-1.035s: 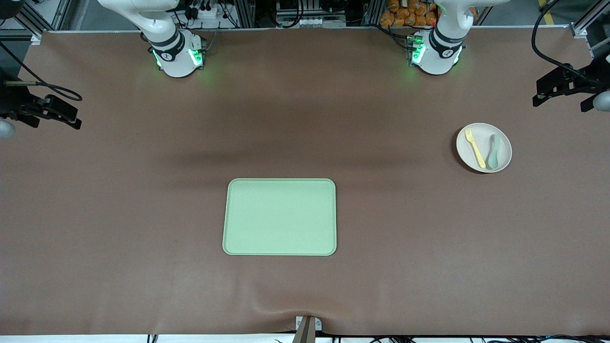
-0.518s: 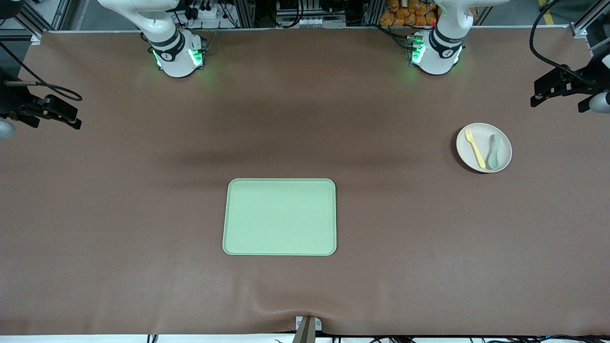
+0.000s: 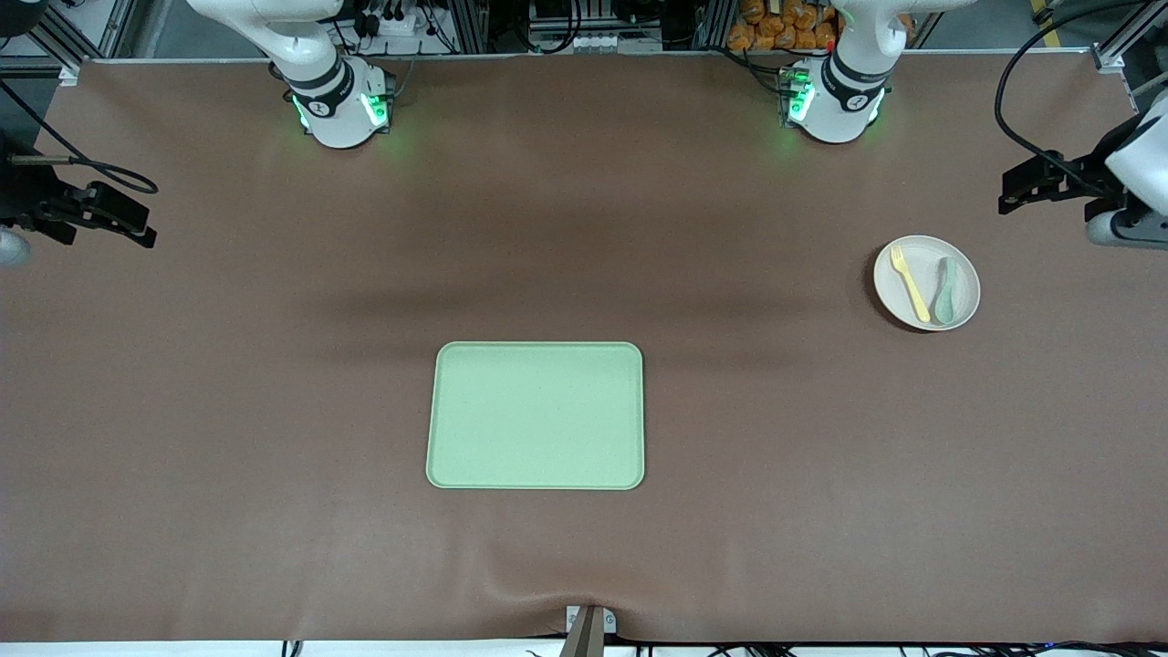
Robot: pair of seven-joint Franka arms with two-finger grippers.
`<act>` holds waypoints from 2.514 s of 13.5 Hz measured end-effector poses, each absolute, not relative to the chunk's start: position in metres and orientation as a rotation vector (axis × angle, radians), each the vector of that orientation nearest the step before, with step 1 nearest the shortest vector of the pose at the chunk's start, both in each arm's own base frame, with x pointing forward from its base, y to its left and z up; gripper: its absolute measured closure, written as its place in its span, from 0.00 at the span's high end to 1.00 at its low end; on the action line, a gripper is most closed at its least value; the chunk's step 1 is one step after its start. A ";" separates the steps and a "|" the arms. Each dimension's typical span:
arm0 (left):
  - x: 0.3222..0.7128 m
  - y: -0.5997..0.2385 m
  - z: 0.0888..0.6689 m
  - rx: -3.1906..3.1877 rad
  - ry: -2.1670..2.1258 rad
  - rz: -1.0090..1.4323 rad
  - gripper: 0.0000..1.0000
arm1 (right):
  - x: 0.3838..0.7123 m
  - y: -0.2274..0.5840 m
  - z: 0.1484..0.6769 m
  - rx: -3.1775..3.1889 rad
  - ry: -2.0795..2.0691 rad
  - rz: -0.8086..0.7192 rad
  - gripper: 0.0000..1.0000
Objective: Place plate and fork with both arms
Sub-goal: 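Move the left gripper down toward the rim of the white plate, then close the left gripper on the plate rim and lift it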
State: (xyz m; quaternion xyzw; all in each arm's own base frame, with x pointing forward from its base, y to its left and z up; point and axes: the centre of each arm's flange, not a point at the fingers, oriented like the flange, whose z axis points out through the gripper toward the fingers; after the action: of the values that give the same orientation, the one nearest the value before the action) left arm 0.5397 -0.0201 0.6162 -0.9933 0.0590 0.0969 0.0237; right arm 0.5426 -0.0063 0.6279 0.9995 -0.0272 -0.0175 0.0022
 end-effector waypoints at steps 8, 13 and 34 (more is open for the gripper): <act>0.529 0.079 0.503 -3.036 -0.026 0.610 1.00 | 0.543 -0.006 0.627 3.135 -0.085 -0.058 1.00; 0.531 0.159 0.411 -3.101 -0.009 0.580 1.00 | 0.543 -0.006 0.627 3.135 -0.085 -0.058 1.00; 0.484 0.238 0.190 -3.216 0.176 0.486 1.00 | 0.544 -0.006 0.626 3.136 -0.085 -0.051 1.00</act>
State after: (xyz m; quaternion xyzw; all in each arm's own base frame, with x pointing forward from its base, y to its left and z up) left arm 0.4845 0.2375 0.1900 -0.9857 0.0539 0.1488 -0.0578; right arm 0.5439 -0.0064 0.6261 0.9995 -0.0271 -0.0163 0.0022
